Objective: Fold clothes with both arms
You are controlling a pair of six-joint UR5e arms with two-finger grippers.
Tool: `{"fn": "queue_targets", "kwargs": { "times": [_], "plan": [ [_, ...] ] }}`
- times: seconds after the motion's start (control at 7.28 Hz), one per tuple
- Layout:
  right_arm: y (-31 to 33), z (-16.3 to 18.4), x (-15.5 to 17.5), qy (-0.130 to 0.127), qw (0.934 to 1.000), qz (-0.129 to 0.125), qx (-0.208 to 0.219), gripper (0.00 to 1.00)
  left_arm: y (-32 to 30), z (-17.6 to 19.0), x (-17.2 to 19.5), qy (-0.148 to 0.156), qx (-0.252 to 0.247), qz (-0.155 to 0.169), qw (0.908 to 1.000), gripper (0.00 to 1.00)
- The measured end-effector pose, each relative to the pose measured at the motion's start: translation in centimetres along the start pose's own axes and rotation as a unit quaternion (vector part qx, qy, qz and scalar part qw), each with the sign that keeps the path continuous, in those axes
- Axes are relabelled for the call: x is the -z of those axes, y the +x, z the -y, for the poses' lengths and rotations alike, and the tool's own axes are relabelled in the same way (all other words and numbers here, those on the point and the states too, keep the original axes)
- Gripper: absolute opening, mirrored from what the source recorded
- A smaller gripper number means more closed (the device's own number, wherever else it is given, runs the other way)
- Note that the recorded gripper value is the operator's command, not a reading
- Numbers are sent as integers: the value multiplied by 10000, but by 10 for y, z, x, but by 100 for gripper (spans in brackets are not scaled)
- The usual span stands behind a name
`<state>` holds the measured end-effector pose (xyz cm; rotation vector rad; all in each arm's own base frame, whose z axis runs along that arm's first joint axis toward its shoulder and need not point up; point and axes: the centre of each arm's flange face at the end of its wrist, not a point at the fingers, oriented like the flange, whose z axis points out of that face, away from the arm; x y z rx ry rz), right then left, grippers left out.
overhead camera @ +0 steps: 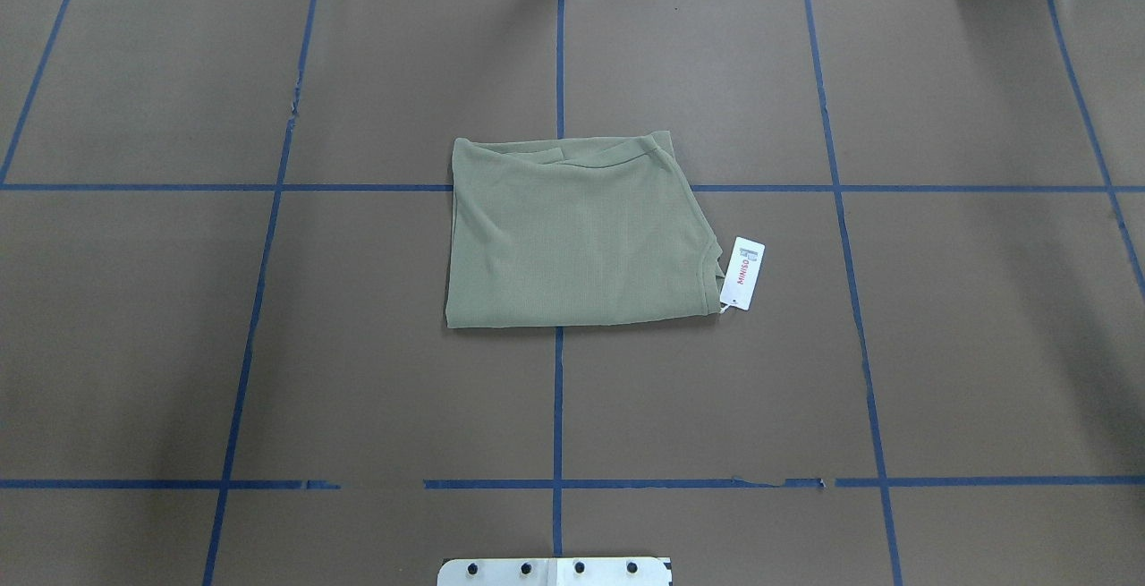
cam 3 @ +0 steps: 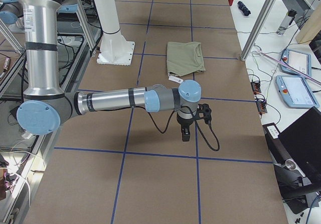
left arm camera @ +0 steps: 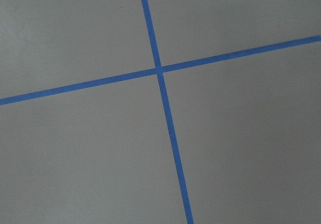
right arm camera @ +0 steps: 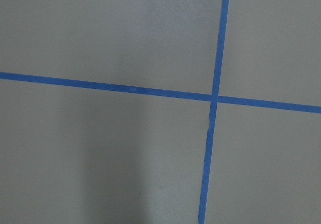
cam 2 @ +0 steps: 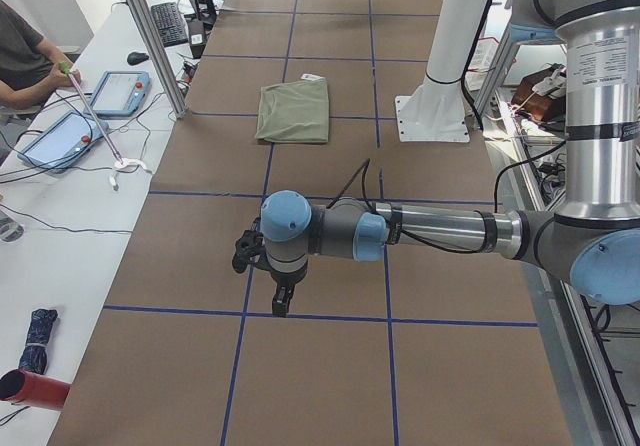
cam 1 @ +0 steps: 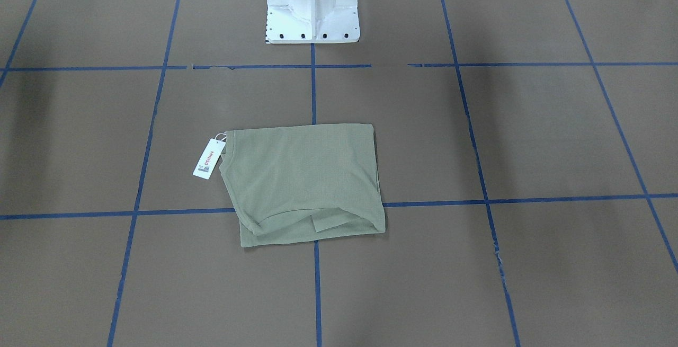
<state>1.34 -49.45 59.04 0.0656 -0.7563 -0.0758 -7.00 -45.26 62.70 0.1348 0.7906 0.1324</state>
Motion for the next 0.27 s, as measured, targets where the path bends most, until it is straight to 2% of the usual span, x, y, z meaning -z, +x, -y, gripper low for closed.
{"fn": "queue_targets", "kwargs": {
  "times": [0.27],
  "plan": [
    [1, 0, -1, -9, 10000, 1, -9, 100, -1, 3, 0, 4, 36, -6, 10000, 100]
  ]
}}
